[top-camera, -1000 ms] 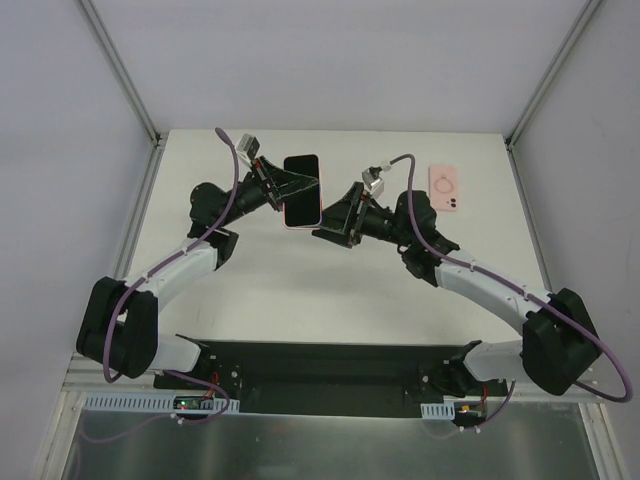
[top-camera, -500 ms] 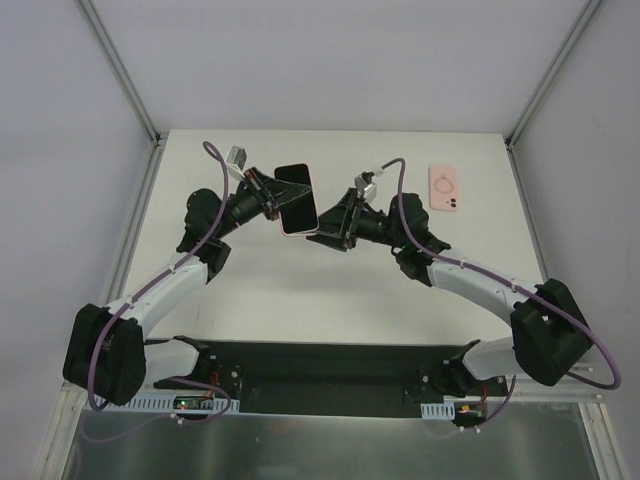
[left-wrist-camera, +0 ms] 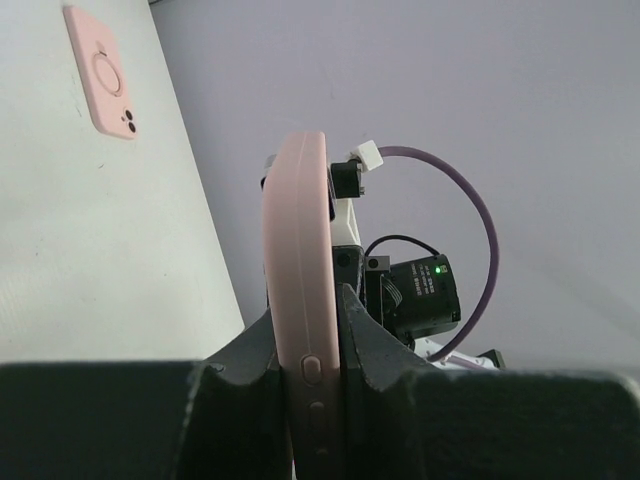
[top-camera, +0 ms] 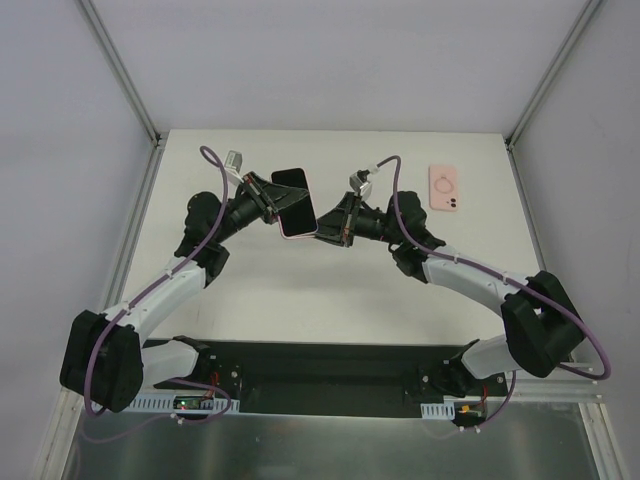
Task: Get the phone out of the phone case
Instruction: Remove the phone case from the phone.
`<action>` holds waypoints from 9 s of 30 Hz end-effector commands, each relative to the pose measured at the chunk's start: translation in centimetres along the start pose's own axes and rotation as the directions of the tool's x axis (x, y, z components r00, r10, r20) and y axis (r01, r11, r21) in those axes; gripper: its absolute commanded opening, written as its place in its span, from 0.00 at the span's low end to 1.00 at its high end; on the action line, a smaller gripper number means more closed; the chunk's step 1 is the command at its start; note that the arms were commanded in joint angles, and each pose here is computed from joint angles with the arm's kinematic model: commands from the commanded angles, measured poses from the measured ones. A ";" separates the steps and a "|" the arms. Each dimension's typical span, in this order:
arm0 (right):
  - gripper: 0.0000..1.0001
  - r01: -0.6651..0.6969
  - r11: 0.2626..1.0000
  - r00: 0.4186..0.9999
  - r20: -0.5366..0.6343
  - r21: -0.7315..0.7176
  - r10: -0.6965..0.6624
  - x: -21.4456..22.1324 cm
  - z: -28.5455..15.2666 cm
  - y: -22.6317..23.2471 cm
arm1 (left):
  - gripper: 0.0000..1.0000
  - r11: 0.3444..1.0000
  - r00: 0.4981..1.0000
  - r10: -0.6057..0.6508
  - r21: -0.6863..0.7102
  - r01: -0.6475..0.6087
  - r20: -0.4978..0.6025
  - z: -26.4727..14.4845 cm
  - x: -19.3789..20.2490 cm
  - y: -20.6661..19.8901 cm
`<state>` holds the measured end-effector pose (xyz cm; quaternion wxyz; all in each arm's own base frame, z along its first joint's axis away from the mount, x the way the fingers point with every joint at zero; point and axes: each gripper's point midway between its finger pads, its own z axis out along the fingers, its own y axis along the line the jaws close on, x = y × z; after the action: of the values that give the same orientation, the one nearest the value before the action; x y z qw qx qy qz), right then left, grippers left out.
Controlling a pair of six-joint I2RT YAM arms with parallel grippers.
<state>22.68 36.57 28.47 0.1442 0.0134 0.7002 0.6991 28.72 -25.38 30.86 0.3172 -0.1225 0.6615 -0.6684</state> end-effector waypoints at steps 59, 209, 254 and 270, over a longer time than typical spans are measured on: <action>0.12 0.433 -0.019 0.869 -0.423 0.901 -0.257 2.2 -21.1 -22.5 | 0.94 0.998 0.916 0.047 -0.014 -0.057 -0.399 -0.8 8.4 3.5; 0.01 0.475 0.114 0.866 -0.441 0.873 -0.237 5.5 -13.5 -24.7 | 0.76 0.768 0.935 -0.230 -0.640 0.004 -0.271 0.6 13.3 20.5; 0.01 0.424 0.103 0.881 -0.384 0.900 -0.277 4.5 -14.1 -23.3 | 0.00 0.556 0.906 -0.170 -0.797 -0.236 -0.387 -3.3 15.2 23.3; 0.01 0.195 0.165 0.937 -0.134 0.967 -0.323 0.0 -22.8 -20.8 | 0.00 0.663 0.906 0.083 -0.656 -0.361 -0.414 -3.4 8.2 15.4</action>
<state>21.60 16.21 6.83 0.2537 -0.0069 0.9657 0.0558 23.15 -27.79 10.68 0.1550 -0.0719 0.9275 -0.3324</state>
